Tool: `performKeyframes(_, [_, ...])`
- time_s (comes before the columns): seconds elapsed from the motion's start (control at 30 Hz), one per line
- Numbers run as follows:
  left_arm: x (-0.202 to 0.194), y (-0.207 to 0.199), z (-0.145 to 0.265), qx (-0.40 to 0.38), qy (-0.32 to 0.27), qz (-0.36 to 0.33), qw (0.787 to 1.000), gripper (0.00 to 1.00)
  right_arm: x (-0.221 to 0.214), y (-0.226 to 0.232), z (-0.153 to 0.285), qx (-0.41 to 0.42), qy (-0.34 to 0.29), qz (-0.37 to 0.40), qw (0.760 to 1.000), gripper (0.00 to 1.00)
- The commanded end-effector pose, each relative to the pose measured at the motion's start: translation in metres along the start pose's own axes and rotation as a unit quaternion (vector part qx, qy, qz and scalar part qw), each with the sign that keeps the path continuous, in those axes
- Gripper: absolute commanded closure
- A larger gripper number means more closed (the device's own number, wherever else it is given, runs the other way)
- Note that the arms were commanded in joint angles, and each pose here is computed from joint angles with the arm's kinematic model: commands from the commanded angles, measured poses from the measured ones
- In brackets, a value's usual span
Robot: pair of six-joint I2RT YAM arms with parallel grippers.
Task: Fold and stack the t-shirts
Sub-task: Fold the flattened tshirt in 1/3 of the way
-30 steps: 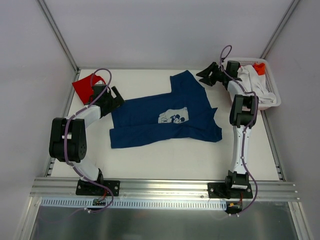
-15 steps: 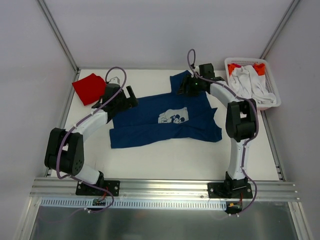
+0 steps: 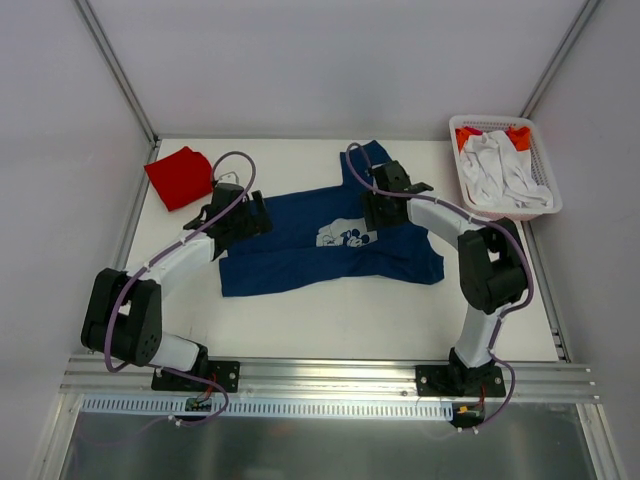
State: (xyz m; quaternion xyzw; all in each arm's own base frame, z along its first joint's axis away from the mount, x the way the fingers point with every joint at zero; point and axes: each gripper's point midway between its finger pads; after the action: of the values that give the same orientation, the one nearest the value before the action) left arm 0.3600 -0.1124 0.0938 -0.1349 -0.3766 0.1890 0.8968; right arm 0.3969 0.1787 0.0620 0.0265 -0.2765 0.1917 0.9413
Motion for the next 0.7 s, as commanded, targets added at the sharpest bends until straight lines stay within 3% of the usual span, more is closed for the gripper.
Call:
performKeyframes(0.0, [-0.006,0.007,0.006,0.010,-0.002,-0.004,1.000,0.02,-0.002,-0.014,0.022,-0.057,-0.014,0.026,0.998,0.37])
performKeyframes(0.67, [-0.002,0.005,0.026,-0.009,-0.018,-0.006,1.000,0.01,-0.068,0.016,0.001,-0.040,0.037,0.006,0.999,0.36])
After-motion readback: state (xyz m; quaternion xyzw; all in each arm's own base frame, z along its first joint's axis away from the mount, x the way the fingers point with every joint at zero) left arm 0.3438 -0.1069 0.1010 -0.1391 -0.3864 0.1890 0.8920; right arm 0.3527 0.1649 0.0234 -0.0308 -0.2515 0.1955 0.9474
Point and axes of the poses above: each gripper's point midway between its finger pads, its own z axis back along the fingers, its own y axis along the line the jaws close on, x = y × z, and after that the axes turned 7 degrees about z, right-handed
